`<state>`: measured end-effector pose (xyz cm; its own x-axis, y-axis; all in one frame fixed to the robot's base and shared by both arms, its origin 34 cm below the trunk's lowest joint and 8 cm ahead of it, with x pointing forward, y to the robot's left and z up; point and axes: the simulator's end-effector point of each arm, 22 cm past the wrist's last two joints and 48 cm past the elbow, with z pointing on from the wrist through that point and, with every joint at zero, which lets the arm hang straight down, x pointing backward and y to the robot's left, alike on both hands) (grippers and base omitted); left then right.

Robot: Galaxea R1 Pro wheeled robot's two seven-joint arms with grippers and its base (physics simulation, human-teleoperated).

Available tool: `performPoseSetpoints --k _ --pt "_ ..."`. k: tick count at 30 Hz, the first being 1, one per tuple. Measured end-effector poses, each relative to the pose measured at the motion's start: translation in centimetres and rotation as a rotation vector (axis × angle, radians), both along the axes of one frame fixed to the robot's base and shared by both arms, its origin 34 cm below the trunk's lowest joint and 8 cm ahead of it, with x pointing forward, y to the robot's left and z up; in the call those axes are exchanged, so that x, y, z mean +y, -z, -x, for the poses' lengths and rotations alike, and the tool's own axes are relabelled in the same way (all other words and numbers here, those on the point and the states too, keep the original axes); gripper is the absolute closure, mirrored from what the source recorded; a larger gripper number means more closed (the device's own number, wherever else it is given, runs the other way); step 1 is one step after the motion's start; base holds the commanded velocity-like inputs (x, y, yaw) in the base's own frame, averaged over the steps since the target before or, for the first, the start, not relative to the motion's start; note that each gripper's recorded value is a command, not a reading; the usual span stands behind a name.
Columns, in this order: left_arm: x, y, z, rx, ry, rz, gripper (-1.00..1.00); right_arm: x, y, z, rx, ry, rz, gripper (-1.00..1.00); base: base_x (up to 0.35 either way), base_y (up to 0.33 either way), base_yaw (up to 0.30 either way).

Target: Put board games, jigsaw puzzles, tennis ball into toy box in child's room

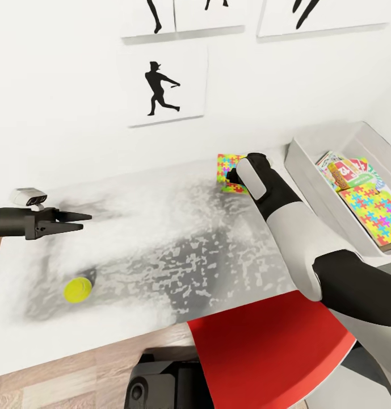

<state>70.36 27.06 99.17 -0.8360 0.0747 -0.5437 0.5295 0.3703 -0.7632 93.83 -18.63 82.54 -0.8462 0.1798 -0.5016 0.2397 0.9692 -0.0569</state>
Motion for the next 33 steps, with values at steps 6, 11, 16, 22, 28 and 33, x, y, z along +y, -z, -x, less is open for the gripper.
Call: performPoseSetpoints --k 6,11,16,22,28,33 --pt "0.0 0.0 0.0 0.000 0.000 0.000 -1.00 0.4 0.0 0.1 0.006 -0.011 -0.001 -1.00 0.000 0.000 0.000" --pt "0.0 0.0 0.0 0.000 0.000 -0.001 -1.00 1.0 0.1 0.3 0.016 -0.019 -0.009 -1.00 0.000 0.000 0.000" --pt "0.0 0.0 0.0 0.000 0.000 -0.001 -1.00 1.3 0.1 0.4 0.017 -0.022 -0.012 -1.00 0.000 0.000 0.000" --pt "0.0 0.0 0.0 0.001 0.000 -0.001 -1.00 1.3 0.1 0.4 0.019 -0.023 -0.012 -1.00 0.000 0.000 0.000" --pt "0.0 0.0 0.0 0.004 -0.001 0.000 -1.00 1.2 0.1 0.4 0.019 -0.024 -0.010 -1.00 0.000 0.000 0.000" --pt "0.0 -0.1 0.0 0.006 -0.002 0.000 -1.00 1.2 0.2 0.4 0.018 -0.021 -0.013 -1.00 0.000 0.000 0.000"
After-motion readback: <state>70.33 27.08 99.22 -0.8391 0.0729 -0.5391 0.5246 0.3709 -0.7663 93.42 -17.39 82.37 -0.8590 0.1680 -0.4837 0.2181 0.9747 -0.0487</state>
